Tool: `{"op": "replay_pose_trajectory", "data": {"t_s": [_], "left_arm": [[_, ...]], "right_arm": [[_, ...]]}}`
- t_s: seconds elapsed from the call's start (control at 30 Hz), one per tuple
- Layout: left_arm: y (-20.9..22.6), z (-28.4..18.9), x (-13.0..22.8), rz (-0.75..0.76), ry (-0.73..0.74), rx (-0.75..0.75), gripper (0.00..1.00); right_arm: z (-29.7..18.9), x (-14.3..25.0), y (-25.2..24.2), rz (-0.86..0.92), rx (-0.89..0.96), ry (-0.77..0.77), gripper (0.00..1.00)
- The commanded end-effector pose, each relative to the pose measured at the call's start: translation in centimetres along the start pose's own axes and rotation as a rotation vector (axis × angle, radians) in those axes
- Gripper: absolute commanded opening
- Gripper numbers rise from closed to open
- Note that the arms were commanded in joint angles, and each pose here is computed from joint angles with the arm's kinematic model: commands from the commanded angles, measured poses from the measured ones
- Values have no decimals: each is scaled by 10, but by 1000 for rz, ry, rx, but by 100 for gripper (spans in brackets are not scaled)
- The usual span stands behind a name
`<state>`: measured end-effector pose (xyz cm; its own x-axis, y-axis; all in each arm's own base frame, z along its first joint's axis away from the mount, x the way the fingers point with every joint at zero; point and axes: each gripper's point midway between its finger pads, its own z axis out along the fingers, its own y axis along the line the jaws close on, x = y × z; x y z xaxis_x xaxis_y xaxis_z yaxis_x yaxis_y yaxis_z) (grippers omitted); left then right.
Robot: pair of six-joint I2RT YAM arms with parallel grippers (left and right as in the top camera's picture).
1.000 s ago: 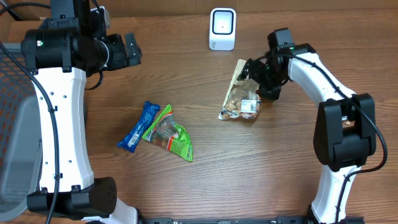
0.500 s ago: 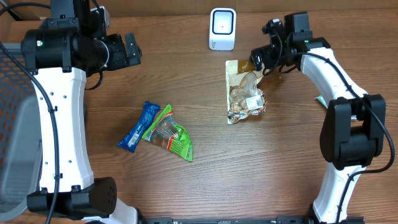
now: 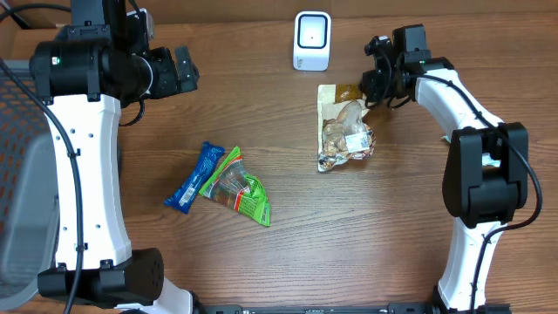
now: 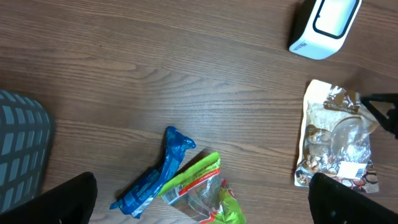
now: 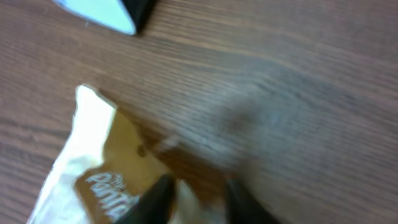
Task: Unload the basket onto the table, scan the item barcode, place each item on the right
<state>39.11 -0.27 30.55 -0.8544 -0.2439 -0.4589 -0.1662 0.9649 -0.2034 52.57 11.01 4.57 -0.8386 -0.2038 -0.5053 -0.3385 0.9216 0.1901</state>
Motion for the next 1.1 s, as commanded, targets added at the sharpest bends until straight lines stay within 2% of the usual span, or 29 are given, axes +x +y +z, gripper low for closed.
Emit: {"op": "replay_pose_trajectory", "data": {"t_s": [0.0, 0.2, 0.27, 0.3, 0.37, 0.4, 0.47, 0.53, 0.73, 0.93, 1.07], "left_arm": [[-2, -3, -3, -4, -11, 6, 100], [-2, -3, -3, -4, -12, 6, 100], [-2, -3, -3, -4, -11, 6, 100], [-2, -3, -3, -4, -12, 6, 100], [-2, -3, -3, -4, -11, 6, 100], [-2, -3, -3, -4, -12, 6, 100], [-2, -3, -3, -4, -12, 6, 100], [-2, -3, -3, -4, -12, 6, 100], [-2, -3, -3, -4, -12, 6, 100], [-2, -3, -3, -4, -11, 6, 100], [-2, -3, -3, -4, -11, 6, 100]], "right_arm": [[-12, -3, -9, 187, 9, 2, 4], [-63, 19, -1, 487, 12, 110, 4], [-83, 42, 20, 535, -43, 221, 27], [-90, 53, 27, 546, -51, 270, 35], [-99, 73, 36, 516, -61, 361, 60], [-101, 77, 37, 488, -66, 378, 70], [-102, 79, 38, 428, -78, 385, 81], [-98, 67, 32, 347, -87, 326, 99], [-70, 25, 13, 262, -81, 139, 100], [-33, 47, 48, 203, -225, 234, 100], [-22, 57, 75, 159, -253, 281, 100]]}}
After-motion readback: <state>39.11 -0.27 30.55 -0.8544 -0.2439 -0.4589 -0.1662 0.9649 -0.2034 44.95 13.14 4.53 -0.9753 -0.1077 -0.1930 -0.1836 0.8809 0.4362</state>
